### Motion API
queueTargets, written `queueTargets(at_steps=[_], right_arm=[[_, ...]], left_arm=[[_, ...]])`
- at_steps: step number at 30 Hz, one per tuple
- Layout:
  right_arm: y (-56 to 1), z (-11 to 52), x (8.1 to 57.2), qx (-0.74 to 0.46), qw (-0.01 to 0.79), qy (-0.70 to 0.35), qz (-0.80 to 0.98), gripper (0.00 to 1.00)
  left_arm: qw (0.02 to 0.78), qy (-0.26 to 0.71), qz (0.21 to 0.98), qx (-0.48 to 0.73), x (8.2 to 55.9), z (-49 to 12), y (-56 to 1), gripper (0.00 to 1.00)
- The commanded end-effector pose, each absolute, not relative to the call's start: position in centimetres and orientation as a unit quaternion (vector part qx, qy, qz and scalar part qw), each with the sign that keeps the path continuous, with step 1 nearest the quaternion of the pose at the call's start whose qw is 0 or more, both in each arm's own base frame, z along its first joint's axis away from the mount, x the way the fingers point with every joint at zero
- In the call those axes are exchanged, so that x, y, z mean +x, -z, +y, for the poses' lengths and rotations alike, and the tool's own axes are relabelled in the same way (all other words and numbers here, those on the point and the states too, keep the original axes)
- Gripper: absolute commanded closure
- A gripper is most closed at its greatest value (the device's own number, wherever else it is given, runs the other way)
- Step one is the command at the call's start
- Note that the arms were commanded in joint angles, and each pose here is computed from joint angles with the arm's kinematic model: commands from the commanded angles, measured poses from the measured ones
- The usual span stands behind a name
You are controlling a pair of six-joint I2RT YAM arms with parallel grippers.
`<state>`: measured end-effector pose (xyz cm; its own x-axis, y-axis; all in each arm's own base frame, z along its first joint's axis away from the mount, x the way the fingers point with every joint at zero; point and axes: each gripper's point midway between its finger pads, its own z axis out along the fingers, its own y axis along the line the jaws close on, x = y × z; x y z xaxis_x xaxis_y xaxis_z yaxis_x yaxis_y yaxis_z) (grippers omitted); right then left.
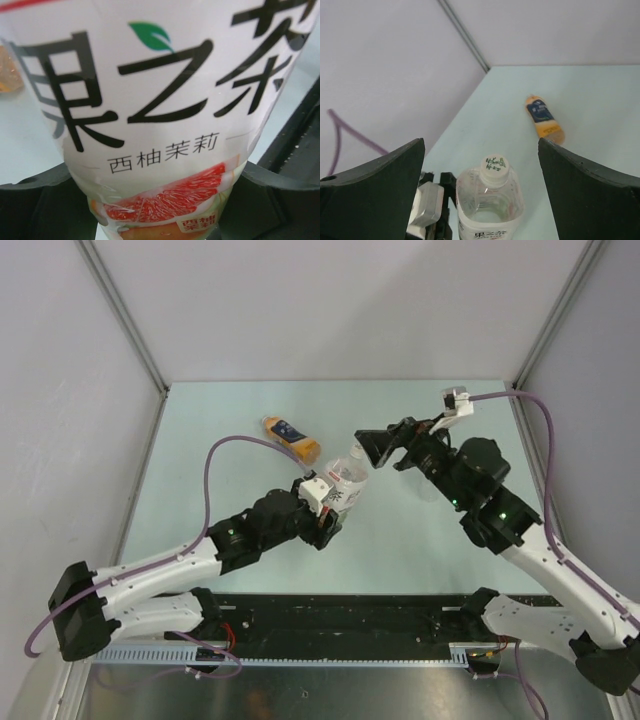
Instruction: Unscrew the bottle caps
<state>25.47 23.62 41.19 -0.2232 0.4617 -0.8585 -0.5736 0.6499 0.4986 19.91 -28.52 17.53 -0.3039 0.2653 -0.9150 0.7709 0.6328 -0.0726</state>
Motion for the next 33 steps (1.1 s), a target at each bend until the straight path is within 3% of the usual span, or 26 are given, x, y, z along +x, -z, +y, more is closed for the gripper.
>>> queueTargets(at_steps=[1,7,11,15,18,33], right_arm=[[-41.2,23.1,27.6,0.006,0.633,-0.373,0.678,0.01],[-39.4,24.8,29.0,0.013,0.608,-0.367,0.704,0.03],[-39.0,25.3,29.3,0.016,0.598,-0.37,0.711,0.1],[-38.8,25.9,29.2,0.006,0.588,-0.376,0.716,0.3],[-38.4,26.2,29.1,-0.001,0.578,-0.378,0.724,0.38],[-36.0,27.2,29.5,-0.013,0.534,-0.39,0.75,0.47]], left_arm=[[0.524,0.198,0.773,0.298,22.0,-27.9,-19.7,0.64],[0.546,0.116,0.788,0.259,22.9,-26.6,-19.8,0.71],[0.558,0.068,0.792,0.239,23.2,-25.9,-20.0,0.73],[0.562,0.033,0.793,0.233,23.4,-25.6,-19.9,0.73],[0.562,0.023,0.793,0.233,23.5,-25.8,-20.0,0.73],[0.556,0.033,0.794,0.242,23.2,-26.7,-20.2,0.74]])
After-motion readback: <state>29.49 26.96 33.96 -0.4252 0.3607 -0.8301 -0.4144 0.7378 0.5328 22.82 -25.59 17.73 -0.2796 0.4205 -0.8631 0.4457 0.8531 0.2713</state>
